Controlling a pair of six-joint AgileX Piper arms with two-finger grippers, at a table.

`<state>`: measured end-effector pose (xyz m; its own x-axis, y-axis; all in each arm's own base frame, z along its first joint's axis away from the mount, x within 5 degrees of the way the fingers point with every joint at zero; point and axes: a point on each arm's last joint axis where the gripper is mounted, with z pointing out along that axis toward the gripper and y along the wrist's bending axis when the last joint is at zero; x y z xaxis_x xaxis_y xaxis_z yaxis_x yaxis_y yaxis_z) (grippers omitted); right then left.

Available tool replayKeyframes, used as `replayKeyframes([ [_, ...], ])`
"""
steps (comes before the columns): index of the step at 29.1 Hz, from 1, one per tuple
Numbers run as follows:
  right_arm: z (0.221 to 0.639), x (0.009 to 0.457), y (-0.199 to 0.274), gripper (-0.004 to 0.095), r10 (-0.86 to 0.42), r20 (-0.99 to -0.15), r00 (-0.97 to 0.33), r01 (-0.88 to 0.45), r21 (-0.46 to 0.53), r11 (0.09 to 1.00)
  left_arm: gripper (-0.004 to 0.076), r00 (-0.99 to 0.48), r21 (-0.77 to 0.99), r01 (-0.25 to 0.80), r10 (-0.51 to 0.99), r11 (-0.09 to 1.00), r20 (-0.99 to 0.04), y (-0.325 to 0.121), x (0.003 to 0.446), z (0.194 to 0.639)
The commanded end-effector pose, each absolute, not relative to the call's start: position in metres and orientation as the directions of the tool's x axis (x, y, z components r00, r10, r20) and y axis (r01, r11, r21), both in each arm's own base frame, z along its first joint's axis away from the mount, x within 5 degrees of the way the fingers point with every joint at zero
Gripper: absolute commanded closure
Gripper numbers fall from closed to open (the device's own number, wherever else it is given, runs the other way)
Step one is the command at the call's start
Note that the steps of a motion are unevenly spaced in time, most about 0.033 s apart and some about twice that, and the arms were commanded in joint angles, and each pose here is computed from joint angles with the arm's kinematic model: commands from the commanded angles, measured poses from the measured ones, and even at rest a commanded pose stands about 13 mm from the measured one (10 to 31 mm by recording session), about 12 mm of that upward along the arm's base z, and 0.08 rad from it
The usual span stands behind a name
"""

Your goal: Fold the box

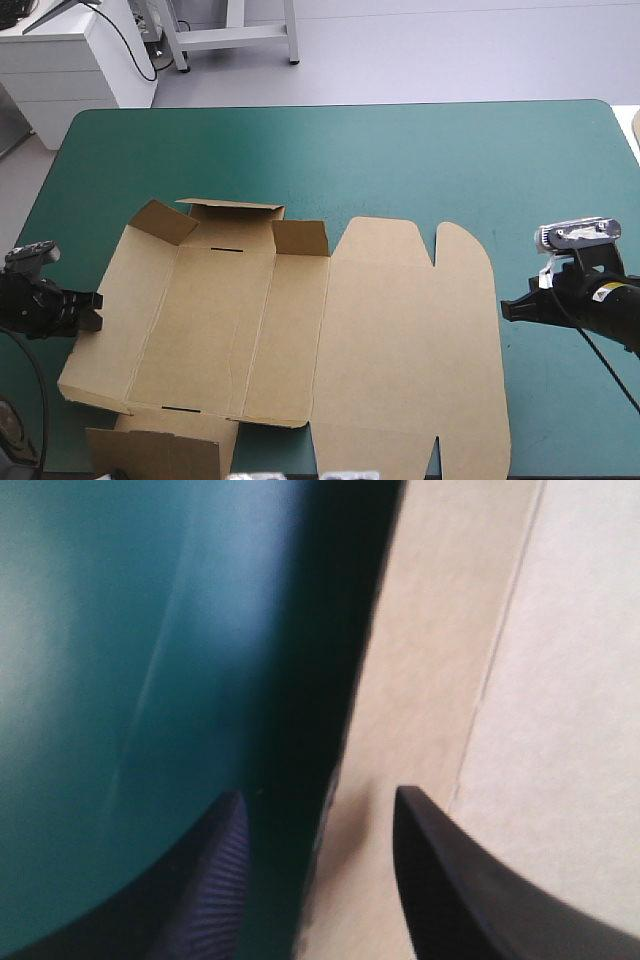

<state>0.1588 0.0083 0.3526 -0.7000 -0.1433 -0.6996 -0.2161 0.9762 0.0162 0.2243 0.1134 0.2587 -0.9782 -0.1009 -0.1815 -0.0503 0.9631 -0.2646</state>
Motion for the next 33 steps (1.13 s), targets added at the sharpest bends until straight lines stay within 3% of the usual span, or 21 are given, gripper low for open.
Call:
replayKeyframes([
  [1,0.364,0.164,0.008,0.0929,-0.134,-0.755,-0.642,-0.207,0.003,0.978,0.0393,-0.974,-0.372,0.003,-0.082,0.928,-0.212,0.103,0.227,0.269],
  [8,0.354,0.179,0.007,0.0929,-0.119,-0.725,-0.679,-0.205,0.032,0.978,0.0394,-0.983,-0.393,0.0,-0.073,0.919,-0.17,0.099,0.226,0.257],
  [22,0.345,0.188,0.009,0.0929,-0.14,-0.679,-0.72,-0.238,0.051,0.97,0.0397,-0.988,-0.397,0.127,0.081,0.909,-0.129,0.068,0.229,0.246],
  [25,0.344,0.187,0.009,0.0929,-0.147,-0.673,-0.725,-0.245,0.052,0.968,0.0458,-0.989,-0.375,0.128,0.092,0.918,-0.112,0.07,0.228,0.245],
  [30,0.344,0.186,0.01,0.0929,-0.141,-0.672,-0.727,-0.246,0.064,0.967,0.0731,-0.991,-0.326,0.126,0.108,0.937,-0.073,0.075,0.225,0.243],
  [33,0.344,0.186,0.011,0.0929,-0.154,-0.665,-0.731,-0.258,0.06,0.964,0.0731,-0.989,-0.329,0.144,0.123,0.933,-0.084,0.075,0.225,0.243],
])
